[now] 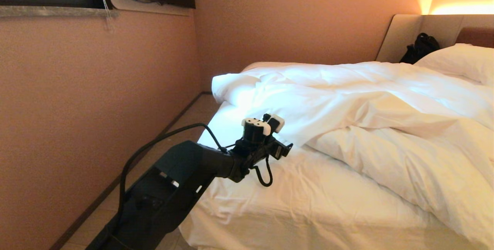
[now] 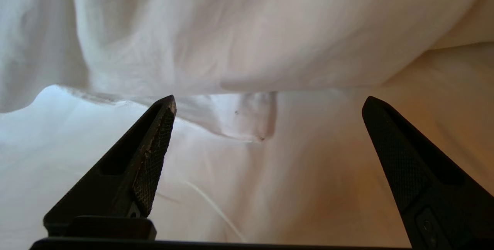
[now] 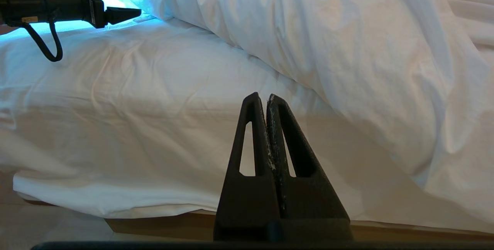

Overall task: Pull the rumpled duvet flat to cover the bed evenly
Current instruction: Hold the folded corner of the quilt

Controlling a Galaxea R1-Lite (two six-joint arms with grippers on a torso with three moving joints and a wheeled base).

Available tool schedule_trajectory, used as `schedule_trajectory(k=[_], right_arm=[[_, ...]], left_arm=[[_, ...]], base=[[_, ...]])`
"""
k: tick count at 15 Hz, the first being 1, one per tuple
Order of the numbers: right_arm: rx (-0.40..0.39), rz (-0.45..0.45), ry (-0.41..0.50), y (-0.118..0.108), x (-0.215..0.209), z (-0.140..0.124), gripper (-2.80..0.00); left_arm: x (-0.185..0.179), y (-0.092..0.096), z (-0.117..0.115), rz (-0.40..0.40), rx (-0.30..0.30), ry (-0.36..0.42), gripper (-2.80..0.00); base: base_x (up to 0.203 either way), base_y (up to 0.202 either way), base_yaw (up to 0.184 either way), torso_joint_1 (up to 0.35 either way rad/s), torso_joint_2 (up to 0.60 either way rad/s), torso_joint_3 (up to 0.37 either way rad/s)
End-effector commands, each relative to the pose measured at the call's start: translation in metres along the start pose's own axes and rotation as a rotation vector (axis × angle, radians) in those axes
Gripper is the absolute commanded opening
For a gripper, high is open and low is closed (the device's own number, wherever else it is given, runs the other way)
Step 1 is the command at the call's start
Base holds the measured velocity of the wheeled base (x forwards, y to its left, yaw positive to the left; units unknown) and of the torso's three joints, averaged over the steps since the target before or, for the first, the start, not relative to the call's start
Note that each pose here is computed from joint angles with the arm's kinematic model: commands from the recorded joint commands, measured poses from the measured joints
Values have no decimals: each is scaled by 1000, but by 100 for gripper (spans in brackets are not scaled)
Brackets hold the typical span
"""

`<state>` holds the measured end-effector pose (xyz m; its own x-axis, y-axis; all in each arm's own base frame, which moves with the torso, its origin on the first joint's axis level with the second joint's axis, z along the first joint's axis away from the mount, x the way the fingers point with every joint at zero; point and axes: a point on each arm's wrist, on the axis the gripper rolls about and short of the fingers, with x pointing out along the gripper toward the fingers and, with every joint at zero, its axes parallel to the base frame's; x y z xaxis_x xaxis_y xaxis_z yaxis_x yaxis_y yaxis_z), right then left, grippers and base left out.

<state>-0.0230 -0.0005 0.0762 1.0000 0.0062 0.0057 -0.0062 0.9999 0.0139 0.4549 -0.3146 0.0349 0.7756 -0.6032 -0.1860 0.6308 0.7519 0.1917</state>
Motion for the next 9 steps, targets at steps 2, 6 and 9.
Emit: schedule_trajectory(k=[2, 6, 9], right_arm=[[0, 0, 1, 0, 0, 0, -280], [0, 0, 1, 0, 0, 0, -280], [0, 0, 1, 0, 0, 0, -280]], left_arm=[[-3, 13, 6, 29, 1, -24, 0], [-5, 37, 4, 71, -6, -22, 0], [-9, 52, 4, 98, -10, -23, 0]], base=[[0, 0, 0, 0, 0, 0], [0, 0, 0, 0, 0, 0], [0, 0, 0, 0, 0, 0]])
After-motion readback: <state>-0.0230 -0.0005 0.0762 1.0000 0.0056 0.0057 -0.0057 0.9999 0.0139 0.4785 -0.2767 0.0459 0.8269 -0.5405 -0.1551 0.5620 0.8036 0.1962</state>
